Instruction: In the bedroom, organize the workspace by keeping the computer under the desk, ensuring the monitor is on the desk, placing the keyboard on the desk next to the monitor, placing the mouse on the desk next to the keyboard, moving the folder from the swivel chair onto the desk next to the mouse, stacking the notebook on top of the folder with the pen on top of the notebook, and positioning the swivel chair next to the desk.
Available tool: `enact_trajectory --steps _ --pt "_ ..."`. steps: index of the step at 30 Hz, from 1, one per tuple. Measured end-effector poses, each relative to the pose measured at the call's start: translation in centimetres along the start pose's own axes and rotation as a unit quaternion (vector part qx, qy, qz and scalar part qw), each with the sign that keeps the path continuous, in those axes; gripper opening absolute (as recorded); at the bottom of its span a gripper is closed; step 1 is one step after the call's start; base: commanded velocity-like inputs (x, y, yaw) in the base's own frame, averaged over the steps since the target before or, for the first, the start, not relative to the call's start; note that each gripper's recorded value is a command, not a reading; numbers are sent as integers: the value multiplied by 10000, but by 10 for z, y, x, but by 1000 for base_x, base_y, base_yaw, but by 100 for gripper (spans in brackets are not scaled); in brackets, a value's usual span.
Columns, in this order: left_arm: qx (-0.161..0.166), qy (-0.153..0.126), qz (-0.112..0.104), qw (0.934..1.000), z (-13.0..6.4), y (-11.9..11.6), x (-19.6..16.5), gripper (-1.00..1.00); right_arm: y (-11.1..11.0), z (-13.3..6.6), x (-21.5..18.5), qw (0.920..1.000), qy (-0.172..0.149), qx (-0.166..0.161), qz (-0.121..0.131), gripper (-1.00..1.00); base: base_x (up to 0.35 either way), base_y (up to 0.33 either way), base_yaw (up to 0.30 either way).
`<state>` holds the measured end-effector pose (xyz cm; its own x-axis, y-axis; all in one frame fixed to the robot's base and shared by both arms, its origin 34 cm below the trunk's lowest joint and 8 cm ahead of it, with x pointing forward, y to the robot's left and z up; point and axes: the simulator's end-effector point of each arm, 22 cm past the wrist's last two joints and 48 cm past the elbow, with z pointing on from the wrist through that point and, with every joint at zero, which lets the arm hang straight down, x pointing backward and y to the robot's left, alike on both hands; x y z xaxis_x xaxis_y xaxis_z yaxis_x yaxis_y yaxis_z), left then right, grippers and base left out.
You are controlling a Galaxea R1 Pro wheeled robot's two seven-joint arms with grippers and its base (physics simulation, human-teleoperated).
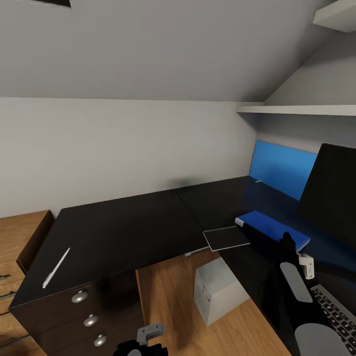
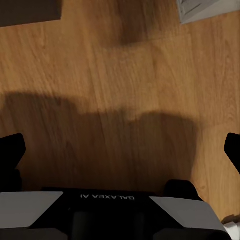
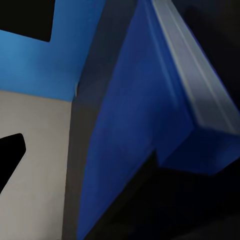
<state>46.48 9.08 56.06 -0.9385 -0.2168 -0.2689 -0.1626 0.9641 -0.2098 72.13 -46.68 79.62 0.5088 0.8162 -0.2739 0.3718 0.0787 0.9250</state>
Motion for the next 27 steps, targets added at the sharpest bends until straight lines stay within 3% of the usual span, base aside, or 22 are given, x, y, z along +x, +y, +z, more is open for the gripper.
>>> enact_trajectory --steps 27 --pt "3 3 -20 10000 -3 -1 -2 100 5 0 -2 10000 -10 -19 -4 100 0 0 0"
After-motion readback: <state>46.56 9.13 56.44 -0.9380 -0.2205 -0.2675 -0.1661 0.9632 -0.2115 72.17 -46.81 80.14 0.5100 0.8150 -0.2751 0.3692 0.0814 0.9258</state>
